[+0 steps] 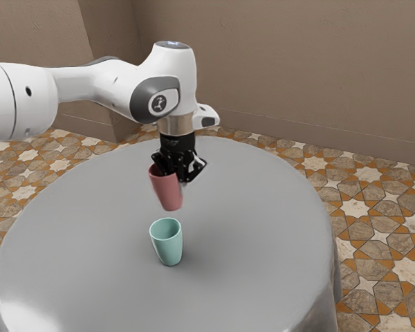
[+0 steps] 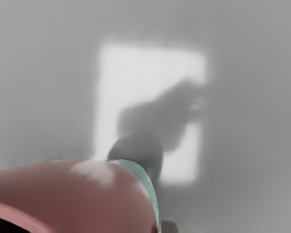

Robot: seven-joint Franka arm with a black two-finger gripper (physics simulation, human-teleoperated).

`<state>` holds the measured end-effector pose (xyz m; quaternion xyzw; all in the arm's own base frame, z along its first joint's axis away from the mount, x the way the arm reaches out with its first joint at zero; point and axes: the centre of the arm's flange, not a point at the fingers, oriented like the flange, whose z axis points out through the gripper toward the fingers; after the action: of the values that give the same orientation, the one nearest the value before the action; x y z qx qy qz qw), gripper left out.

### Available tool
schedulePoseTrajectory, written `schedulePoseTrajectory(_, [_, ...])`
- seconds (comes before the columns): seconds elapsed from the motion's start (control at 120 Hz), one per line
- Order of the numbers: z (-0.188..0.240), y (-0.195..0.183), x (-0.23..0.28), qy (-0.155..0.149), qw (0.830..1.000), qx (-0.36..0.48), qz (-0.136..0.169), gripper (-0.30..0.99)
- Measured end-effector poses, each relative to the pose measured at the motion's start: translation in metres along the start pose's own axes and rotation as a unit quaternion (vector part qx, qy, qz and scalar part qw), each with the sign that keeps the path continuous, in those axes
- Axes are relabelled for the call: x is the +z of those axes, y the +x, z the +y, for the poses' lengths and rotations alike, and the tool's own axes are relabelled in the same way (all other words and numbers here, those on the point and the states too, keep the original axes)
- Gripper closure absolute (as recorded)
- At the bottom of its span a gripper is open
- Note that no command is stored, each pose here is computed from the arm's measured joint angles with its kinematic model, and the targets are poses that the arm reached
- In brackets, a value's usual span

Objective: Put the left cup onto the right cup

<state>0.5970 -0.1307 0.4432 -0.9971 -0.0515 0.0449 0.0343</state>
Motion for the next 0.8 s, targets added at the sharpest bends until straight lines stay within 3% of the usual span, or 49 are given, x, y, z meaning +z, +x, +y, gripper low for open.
schedulePoseTrajectory(0.408, [-0.005, -0.035, -0.008, 0.003, 1.0, -0.022, -0.002, 0.78])
schedulePoseTrajectory(0.8, [-0.004, -0.032, -0.002, 0.007, 0.999, -0.039, 0.019, 0.78])
